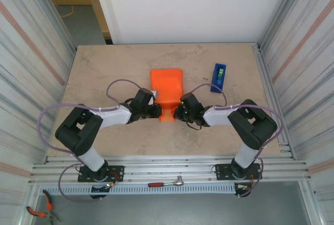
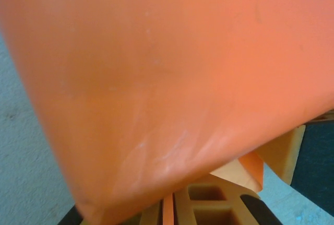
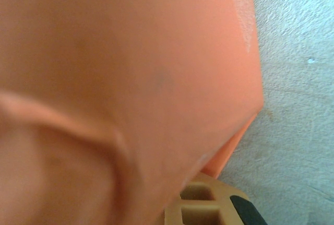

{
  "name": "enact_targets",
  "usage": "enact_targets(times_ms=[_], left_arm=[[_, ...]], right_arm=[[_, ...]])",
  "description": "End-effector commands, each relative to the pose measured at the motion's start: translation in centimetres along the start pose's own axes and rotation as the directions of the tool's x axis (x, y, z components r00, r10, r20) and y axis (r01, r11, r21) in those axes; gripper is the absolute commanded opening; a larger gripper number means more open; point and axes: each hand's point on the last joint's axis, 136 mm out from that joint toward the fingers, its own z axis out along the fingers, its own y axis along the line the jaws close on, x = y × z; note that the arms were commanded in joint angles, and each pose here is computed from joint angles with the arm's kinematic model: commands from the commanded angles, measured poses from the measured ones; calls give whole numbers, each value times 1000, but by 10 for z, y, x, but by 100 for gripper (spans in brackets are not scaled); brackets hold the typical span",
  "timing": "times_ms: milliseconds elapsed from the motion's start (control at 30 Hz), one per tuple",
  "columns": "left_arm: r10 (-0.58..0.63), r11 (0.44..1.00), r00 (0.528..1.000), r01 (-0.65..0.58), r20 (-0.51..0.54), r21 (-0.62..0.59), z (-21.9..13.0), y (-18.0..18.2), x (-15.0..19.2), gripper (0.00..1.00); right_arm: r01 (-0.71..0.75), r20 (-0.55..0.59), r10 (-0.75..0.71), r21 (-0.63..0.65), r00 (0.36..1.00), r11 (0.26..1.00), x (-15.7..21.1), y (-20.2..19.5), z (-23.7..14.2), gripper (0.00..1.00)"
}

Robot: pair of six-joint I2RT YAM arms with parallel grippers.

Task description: Wrap the gift box in paper

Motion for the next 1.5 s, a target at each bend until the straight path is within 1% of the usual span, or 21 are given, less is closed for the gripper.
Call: enact_targets(times_ms=[0, 300, 433, 633, 700, 800, 967, 1067, 1167, 1233, 1267, 1400, 1467], left_arm=[[15, 999, 999, -17, 34, 50, 3, -18, -15, 14], [18, 998, 999, -21, 43, 56, 16, -26, -22, 13], [23, 999, 999, -24, 38, 32, 21, -23, -17, 13], [21, 999, 1000, -22, 14, 26, 28, -22, -11, 14], [26, 999, 1000, -27, 9, 33, 26, -24, -12, 17], [44, 997, 999, -45, 19, 62, 14, -35, -19, 25], [56, 992, 997, -62, 51, 112, -19, -53, -37, 41], [39, 991, 996, -49, 79, 128, -37, -54, -42, 48], [9, 993, 995, -21, 100, 119, -51, -45, -41, 50], [-13, 994, 993, 0, 120, 107, -60, -36, -40, 47], [-20, 996, 992, 9, 125, 91, -62, -31, -38, 44], [-35, 998, 991, 28, 133, 60, -61, -14, -26, 18], [-30, 998, 992, 23, 120, 64, -55, -12, -22, 13]], right_arm=[[2, -99, 10, 117, 995, 993, 30, -30, 5, 0], [1, -105, 11, 119, 994, 993, 32, -31, 6, 0], [2, -106, 10, 118, 994, 993, 32, -30, 5, 0], [4, -102, 7, 108, 995, 994, 28, -24, 1, 0], [0, -95, 9, 98, 995, 995, 24, -21, -3, 0], [-8, -76, 14, 76, 997, 997, 15, -15, -11, 0], [-12, -56, 15, 57, 998, 998, 4, -12, -26, 0], [-20, -36, 22, 60, 999, 998, 1, -16, -38, 0], [-30, -15, 31, 70, 999, 997, -1, -25, -49, 0], [-38, -7, 39, 78, 999, 996, -1, -31, -53, 0], [-43, -5, 43, 81, 999, 996, -1, -34, -54, 0], [-48, -13, 49, 77, 999, 996, -2, -36, -53, 0], [-46, -17, 47, 63, 999, 997, -4, -32, -49, 0]])
